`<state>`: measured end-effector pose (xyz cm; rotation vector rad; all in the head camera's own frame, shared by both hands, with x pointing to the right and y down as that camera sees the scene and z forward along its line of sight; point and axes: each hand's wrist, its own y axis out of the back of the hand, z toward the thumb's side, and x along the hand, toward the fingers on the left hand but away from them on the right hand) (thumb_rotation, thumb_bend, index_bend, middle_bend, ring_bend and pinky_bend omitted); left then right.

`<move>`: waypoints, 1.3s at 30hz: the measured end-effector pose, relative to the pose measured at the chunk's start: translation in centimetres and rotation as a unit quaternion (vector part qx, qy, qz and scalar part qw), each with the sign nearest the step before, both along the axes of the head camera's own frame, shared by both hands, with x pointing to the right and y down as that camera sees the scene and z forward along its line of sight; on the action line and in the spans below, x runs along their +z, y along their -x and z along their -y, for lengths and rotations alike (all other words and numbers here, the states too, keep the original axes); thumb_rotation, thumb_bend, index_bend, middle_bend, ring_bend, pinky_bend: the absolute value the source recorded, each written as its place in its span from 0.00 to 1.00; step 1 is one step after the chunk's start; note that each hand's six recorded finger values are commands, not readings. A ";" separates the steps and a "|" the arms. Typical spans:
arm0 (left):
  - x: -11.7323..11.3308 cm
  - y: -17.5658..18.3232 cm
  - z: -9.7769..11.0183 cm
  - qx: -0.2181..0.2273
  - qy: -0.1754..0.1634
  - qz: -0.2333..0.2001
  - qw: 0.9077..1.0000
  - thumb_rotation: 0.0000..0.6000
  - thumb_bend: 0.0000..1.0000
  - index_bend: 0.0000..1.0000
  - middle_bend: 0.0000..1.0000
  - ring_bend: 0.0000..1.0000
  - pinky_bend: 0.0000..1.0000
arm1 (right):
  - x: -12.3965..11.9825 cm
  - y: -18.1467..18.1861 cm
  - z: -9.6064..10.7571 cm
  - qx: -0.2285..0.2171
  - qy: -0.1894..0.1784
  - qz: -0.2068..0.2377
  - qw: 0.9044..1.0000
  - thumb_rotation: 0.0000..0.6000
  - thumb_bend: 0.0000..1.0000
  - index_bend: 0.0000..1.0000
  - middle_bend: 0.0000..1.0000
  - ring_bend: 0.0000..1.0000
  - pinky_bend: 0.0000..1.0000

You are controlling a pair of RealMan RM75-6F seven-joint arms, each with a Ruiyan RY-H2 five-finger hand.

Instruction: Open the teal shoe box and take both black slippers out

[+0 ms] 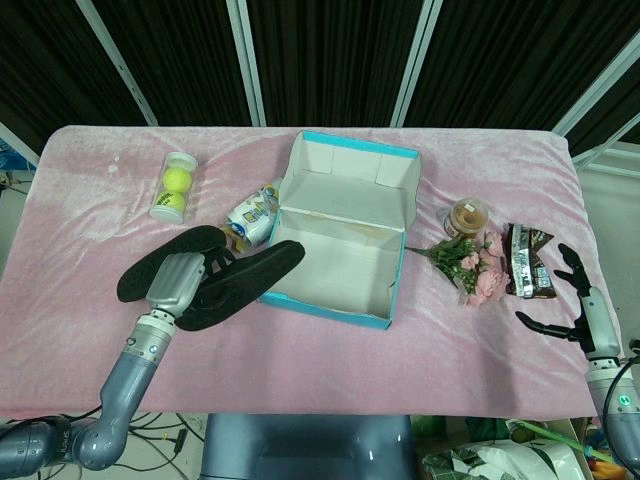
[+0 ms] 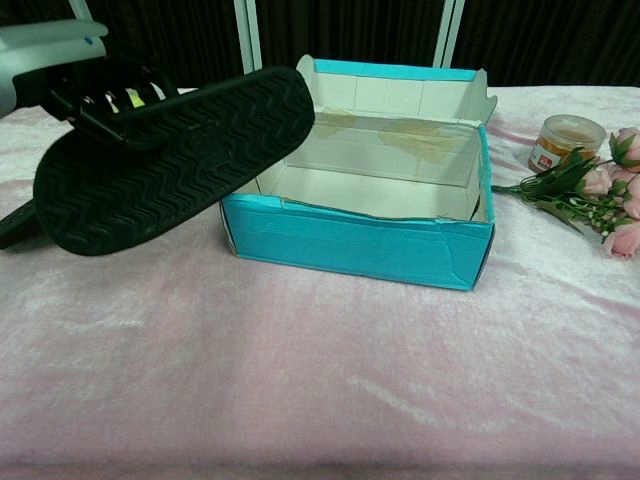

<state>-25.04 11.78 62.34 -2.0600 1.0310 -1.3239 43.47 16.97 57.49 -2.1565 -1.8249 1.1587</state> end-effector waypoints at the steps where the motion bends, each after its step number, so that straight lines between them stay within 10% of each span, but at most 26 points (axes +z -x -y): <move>1: 0.5 0.3 -0.2 -0.006 -0.001 0.005 1.000 1.00 0.34 0.33 0.47 0.45 0.44 | 0.0 0.0 0.0 -0.001 0.000 0.000 1.000 1.00 0.00 0.00 0.00 0.00 0.14; 29: 4.2 4.4 -3.9 -0.099 -0.034 0.029 0.994 1.00 0.33 0.31 0.45 0.43 0.41 | -0.3 -0.6 -0.5 0.009 0.000 -0.004 1.000 1.00 0.00 0.00 0.00 0.00 0.14; 35: 4.5 5.1 -4.2 -0.099 -0.033 0.050 0.993 1.00 0.01 0.02 0.12 0.04 0.14 | -0.4 -0.6 -0.5 0.009 -0.001 -0.003 1.000 1.00 0.00 0.00 0.00 0.00 0.14; 39: 4.1 5.8 -4.1 -0.087 -0.032 0.080 0.993 1.00 0.00 0.00 0.02 0.00 0.02 | -0.3 -0.4 -0.5 0.007 -0.001 -0.004 1.000 1.00 0.00 0.00 0.00 0.00 0.14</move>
